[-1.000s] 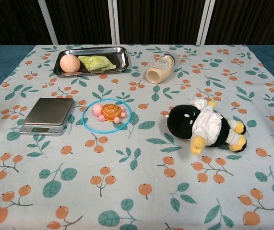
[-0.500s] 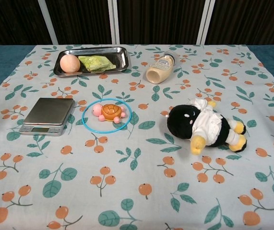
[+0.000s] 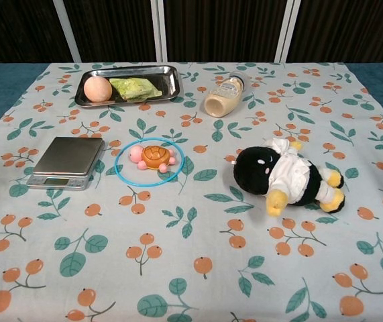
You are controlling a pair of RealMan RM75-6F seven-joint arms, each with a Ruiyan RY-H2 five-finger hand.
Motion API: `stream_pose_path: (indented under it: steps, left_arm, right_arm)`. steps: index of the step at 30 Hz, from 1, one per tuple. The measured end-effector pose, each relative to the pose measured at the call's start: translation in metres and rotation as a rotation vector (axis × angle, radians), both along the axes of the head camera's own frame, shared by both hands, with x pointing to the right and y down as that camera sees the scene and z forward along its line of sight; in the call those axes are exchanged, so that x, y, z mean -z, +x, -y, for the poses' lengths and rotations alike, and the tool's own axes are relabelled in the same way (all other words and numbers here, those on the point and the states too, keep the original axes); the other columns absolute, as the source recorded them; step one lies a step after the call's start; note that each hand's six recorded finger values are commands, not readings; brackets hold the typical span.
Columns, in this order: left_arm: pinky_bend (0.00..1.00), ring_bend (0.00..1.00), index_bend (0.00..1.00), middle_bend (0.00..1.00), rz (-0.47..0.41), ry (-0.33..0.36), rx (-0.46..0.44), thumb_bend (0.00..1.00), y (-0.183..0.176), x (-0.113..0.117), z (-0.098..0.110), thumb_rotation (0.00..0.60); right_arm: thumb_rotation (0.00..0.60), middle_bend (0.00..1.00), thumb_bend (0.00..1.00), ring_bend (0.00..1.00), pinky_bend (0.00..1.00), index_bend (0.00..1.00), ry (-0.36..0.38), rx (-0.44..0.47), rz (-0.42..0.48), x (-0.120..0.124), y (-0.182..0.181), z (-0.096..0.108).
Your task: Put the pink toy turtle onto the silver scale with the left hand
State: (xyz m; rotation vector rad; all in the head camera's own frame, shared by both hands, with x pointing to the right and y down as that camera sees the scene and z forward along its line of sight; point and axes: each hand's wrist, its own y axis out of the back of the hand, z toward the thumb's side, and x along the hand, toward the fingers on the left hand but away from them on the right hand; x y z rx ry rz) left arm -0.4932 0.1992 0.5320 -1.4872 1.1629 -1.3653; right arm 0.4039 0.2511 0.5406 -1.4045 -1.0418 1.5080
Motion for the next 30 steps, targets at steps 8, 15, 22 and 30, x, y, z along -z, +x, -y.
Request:
stream_pose_path:
  steps: [8,15,22,30]
  left_arm:
    - [0.58,0.59,0.09,0.55,0.020,-0.167,-0.161,0.38,0.023,-0.014,-0.008,0.600]
    - [0.58,0.59,0.10,0.55,0.110,-0.367,-0.341,0.38,0.059,-0.042,-0.007,0.600]
    - [0.58,0.58,0.10,0.54,0.116,-0.492,-0.389,0.38,0.081,-0.075,-0.004,0.600]
    - [0.58,0.58,0.11,0.53,0.070,-0.598,-0.441,0.38,0.113,-0.111,-0.007,0.600]
  right_arm:
    - [0.600,0.00,0.50,0.01,0.00,0.01,-0.010,-0.005,-0.006,-0.002,0.000,0.000]
    - [0.600,0.00,0.50,0.01,0.00,0.01,-0.004,-0.014,-0.009,-0.001,0.001,0.000]
    - [0.600,0.00,0.50,0.01,0.00,0.01,-0.004,-0.024,-0.010,-0.002,0.003,0.000]
    - [0.600,0.00,0.50,0.01,0.00,0.01,-0.005,-0.028,-0.009,-0.002,0.004,0.001]
